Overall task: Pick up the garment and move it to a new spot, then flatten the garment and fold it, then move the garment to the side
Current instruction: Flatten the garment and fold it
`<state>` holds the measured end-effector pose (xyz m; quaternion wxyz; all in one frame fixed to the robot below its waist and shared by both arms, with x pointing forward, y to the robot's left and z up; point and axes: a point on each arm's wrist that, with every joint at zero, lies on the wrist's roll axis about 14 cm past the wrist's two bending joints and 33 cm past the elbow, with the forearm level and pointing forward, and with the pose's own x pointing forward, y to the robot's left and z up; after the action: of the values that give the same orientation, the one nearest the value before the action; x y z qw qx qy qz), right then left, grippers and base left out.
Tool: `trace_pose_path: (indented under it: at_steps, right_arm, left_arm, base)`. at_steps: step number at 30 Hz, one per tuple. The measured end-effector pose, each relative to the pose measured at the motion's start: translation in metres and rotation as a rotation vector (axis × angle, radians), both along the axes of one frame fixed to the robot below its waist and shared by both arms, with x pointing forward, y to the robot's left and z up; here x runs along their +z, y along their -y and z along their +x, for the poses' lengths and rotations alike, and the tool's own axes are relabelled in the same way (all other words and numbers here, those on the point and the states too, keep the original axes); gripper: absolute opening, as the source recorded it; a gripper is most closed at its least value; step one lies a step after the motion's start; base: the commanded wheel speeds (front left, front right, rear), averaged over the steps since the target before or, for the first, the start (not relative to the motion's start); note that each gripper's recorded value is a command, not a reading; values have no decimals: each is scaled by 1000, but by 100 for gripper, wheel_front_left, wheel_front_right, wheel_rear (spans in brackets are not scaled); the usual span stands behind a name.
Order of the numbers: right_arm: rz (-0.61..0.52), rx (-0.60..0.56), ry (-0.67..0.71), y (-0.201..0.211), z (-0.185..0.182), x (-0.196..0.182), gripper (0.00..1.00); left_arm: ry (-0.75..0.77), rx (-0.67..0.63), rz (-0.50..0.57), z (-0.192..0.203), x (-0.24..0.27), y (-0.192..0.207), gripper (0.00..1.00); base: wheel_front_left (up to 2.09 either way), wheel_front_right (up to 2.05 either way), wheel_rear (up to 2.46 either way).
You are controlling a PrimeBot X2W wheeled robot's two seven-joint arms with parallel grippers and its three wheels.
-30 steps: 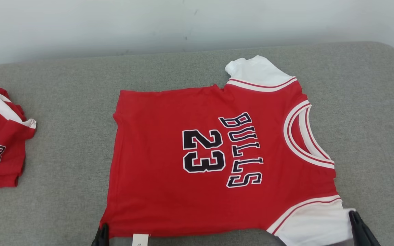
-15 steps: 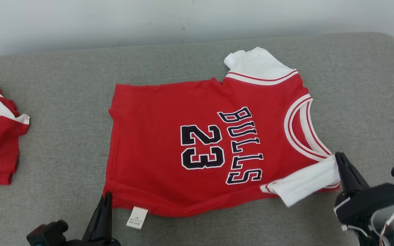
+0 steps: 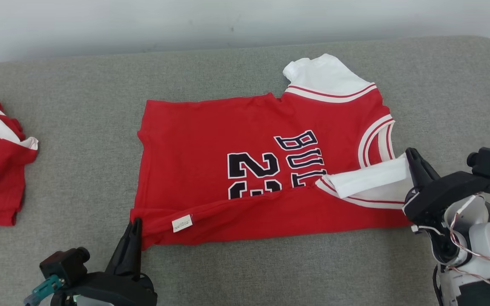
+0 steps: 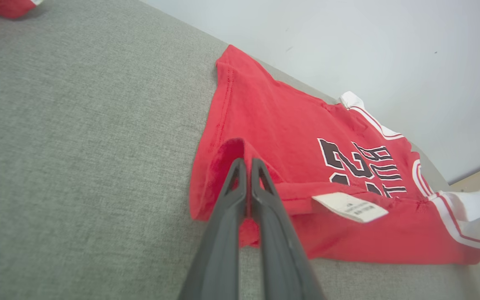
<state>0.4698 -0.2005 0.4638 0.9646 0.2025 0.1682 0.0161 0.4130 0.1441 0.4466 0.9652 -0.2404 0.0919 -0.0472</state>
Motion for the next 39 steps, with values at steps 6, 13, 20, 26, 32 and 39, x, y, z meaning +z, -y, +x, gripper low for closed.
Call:
trace_pose_path:
  at_steps: [6, 13, 20, 26, 32, 39]
  right_arm:
    - [-32, -5, 17, 3, 5, -1, 100]
    - [-72, -21, 55, 15, -7, -1, 100]
    - [-142, 5, -19, 27, -42, -32, 100]
    - [-162, 21, -71, 27, -58, -53, 100]
    - [-208, 67, -107, 18, -62, -68, 100]
    - [-235, 75, -139, 19, -58, -79, 100]
  left_arm:
    - [22, -11, 23, 1, 5, 3, 100]
    - [82, 33, 32, -1, 19, -10, 100]
    - [52, 26, 107, -22, 6, -15, 100]
    - [-7, -28, 146, -33, -16, -3, 100]
    - [-22, -56, 196, -25, -25, 1, 100]
    - [-42, -67, 267, -13, -36, -1, 100]
  base:
    - [0, 0, 0]
    - [0, 0, 0]
    - [0, 0, 0]
    - [0, 0, 0]
    - [0, 0, 0]
    - [0, 0, 0]
